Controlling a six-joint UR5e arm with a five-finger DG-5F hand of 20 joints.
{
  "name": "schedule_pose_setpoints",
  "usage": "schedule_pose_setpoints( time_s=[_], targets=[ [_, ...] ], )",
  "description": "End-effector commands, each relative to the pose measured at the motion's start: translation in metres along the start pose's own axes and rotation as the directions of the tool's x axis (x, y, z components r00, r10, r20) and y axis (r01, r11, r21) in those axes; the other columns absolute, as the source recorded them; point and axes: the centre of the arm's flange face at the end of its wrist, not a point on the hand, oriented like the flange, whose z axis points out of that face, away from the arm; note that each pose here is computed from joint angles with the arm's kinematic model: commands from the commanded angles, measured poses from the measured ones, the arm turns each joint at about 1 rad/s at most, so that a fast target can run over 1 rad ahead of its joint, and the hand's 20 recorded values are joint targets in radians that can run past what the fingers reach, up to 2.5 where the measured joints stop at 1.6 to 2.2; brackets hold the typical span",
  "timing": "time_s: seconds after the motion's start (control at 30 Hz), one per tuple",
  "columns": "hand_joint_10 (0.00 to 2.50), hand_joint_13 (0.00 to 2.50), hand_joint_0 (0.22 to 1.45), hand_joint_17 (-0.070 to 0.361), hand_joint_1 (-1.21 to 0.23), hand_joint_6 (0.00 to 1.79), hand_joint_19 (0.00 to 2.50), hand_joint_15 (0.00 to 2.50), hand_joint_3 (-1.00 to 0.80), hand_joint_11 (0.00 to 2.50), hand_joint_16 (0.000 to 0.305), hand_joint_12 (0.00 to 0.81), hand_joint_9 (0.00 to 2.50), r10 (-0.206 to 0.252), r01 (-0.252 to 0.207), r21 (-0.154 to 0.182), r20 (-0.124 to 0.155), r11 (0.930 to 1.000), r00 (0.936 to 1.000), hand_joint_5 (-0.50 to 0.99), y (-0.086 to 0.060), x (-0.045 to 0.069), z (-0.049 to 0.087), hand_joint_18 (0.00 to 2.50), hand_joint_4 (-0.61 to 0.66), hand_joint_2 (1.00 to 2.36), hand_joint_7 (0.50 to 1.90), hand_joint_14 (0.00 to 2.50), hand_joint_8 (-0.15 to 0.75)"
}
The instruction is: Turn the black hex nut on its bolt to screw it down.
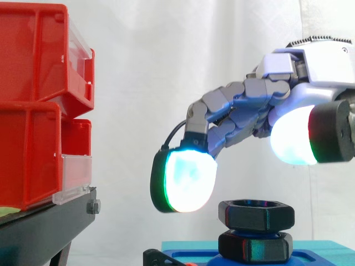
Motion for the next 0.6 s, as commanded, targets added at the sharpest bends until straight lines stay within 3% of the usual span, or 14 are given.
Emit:
schedule_pose_setpoints(
  time_s=[0.0,0.27,0.57],
  targets=[
    [0.00,0.45,0.47,0.123,-0.34,0.50,0.58,0.00,-0.50,0.00,0.055,0.355,0.50,-0.002,0.002,0.007,0.009,1.0000,1.0000,-0.08,-0.008,0.002,-0.001,0.38,0.24,1.00,0.85,0.00,0.276],
    [0.00,0.45,0.47,0.123,-0.35,0.50,0.58,0.00,-0.50,0.00,0.054,0.354,0.51,-0.001,0.001,0.017,0.001,0.9999,1.0000,-0.06,-0.015,0.002,-0.005,0.38,0.26,1.00,0.97,0.00,0.281],
    [0.00,0.45,0.47,0.122,-0.35,0.50,0.58,0.00,-0.50,0.00,0.054,0.353,0.51,-0.028,0.027,0.024,0.010,0.9993,0.9996,-0.03,-0.031,-0.004,-0.012,0.38,0.24,1.00,1.13,0.00,0.285]
  ],
)
